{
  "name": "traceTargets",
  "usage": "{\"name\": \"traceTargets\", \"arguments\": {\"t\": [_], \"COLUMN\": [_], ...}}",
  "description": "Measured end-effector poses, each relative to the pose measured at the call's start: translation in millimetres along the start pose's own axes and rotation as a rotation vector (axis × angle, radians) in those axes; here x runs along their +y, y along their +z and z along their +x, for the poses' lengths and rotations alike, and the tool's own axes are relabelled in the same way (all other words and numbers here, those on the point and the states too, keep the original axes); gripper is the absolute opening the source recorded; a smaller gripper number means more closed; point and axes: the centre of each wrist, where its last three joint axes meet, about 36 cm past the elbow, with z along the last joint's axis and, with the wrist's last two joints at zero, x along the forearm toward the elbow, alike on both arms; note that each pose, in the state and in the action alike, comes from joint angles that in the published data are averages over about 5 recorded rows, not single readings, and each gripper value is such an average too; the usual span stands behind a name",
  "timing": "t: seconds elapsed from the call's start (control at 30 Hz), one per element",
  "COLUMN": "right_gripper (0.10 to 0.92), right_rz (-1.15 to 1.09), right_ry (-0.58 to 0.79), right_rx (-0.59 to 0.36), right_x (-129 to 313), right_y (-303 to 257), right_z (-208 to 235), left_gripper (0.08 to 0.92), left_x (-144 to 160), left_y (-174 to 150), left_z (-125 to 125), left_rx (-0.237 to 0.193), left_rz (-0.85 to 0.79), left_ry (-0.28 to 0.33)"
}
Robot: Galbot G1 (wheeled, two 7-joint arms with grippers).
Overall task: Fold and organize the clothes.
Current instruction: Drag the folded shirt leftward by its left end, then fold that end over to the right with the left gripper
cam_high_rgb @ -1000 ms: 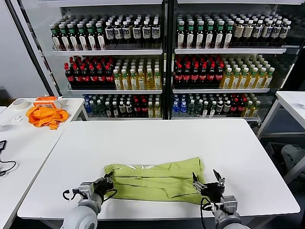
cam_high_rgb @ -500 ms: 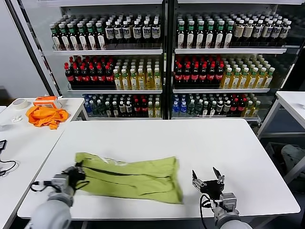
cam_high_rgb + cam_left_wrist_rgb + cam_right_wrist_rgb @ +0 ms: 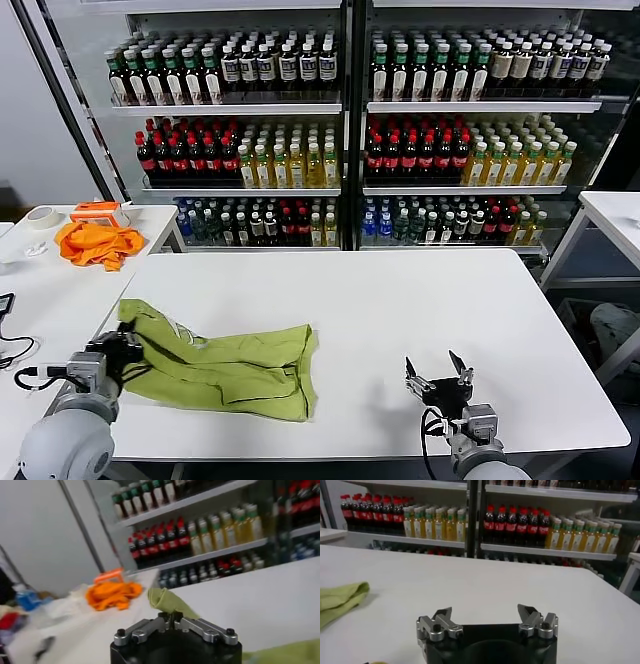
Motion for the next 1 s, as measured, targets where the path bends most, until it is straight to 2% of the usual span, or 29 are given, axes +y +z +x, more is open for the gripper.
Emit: {"name": "traceTargets", "arguments": {"t": [0.17,0.37,0.73,1.0], "right_gripper": [0.823,0.823,0.823,0.823], "right_rz": [0.003,0.009,0.017,0.021], "right_ry": [0.004,0.013,0.025,0.029], "right_rx": [-0.001,0.005,0.019,0.024], "right_x": [2.2,3.4,2.4,2.9], "right_y": [-1.5,-1.8,2.0,4.8], "right_z": [-1.6,-2.3,-1.4,0.7], "left_gripper": [0.094,0.094,0.094,0.094], "left_x": [-21.5,-43.1,-79.5,-104.2], "left_y": [-4.5,-7.2,-9.4,-7.1], "left_z": [5.7,5.5,-3.4,-7.6], "left_rx": [0.017,0.041,0.073,0.099], "left_rz": [0.094,0.181,0.279,0.321], "left_ry": [0.108,0.200,0.311,0.368]}}
